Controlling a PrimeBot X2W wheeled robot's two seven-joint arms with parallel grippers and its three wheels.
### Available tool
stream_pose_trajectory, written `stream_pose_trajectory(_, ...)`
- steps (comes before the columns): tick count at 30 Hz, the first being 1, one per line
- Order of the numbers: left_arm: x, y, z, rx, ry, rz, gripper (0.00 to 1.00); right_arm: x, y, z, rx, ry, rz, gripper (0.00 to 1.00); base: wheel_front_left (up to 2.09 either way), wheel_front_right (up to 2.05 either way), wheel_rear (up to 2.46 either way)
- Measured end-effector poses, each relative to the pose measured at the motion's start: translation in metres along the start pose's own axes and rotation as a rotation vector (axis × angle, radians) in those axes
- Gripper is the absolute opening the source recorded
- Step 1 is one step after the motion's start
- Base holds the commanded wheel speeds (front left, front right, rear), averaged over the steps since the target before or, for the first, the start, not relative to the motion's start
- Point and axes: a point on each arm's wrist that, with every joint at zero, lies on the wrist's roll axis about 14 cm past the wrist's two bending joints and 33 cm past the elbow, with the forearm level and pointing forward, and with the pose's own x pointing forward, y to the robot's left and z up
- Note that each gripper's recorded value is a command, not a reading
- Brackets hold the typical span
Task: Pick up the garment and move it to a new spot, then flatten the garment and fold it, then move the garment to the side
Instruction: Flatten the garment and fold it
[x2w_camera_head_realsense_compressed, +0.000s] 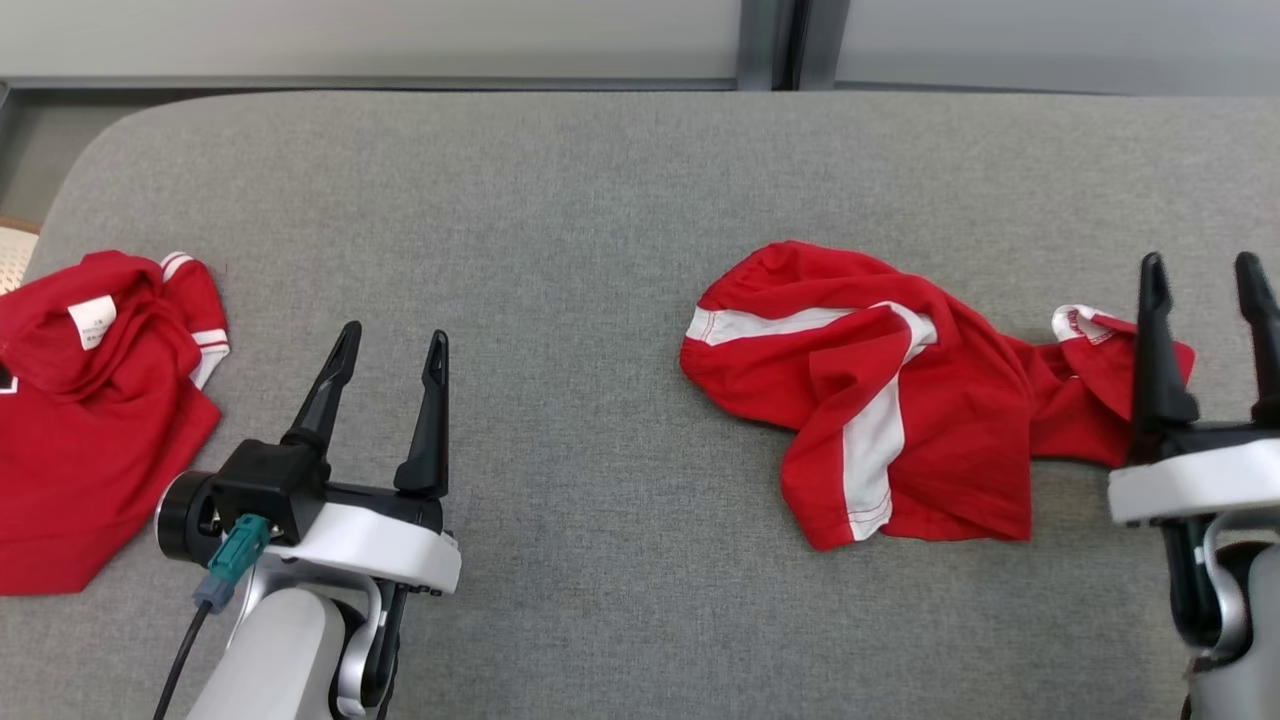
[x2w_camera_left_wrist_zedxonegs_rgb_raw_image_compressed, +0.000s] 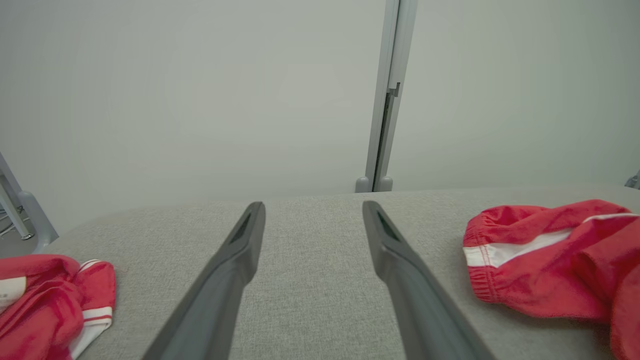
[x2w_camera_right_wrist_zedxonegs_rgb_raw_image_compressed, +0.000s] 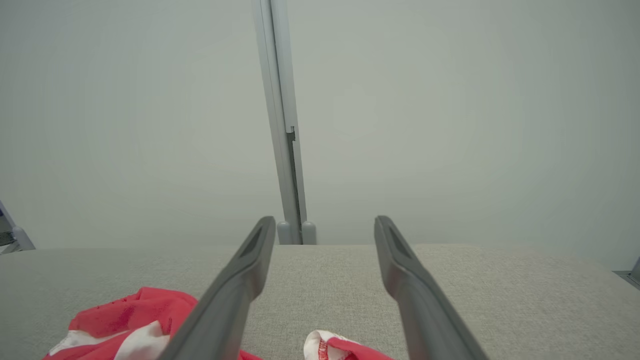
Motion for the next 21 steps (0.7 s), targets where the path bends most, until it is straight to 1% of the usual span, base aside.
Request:
stream_pose_trajectory(3, -0.004, -0.001, 0.007, 0.003, -0.016, -0.003, 1.00, -0.012, 0.018, 0.012, -0.030, -0.010, 0.054, 1.00, 0.00, 0.00, 0.00)
stream_pose_trajectory(9, -0.022, -0.003, 0.010, 0.008, -0.018, -0.001, 1.00, -0.048, 0.046, 0.010, -0.040, 0.050, 0.120, 1.00, 0.00, 0.00, 0.00)
stream_pose_trajectory(16, -0.046, -0.004, 0.010, 0.002, -0.003, 0.011, 1.00, -0.087, 0.055, 0.004, -0.013, 0.107, 0.115, 1.00, 0.00, 0.00, 0.00)
stream_pose_trajectory(21, -0.052, -0.009, 0.012, 0.000, 0.000, -0.002, 1.00, -0.097, 0.053, 0.007, -0.009, 0.113, 0.101, 1.00, 0.00, 0.00, 0.00)
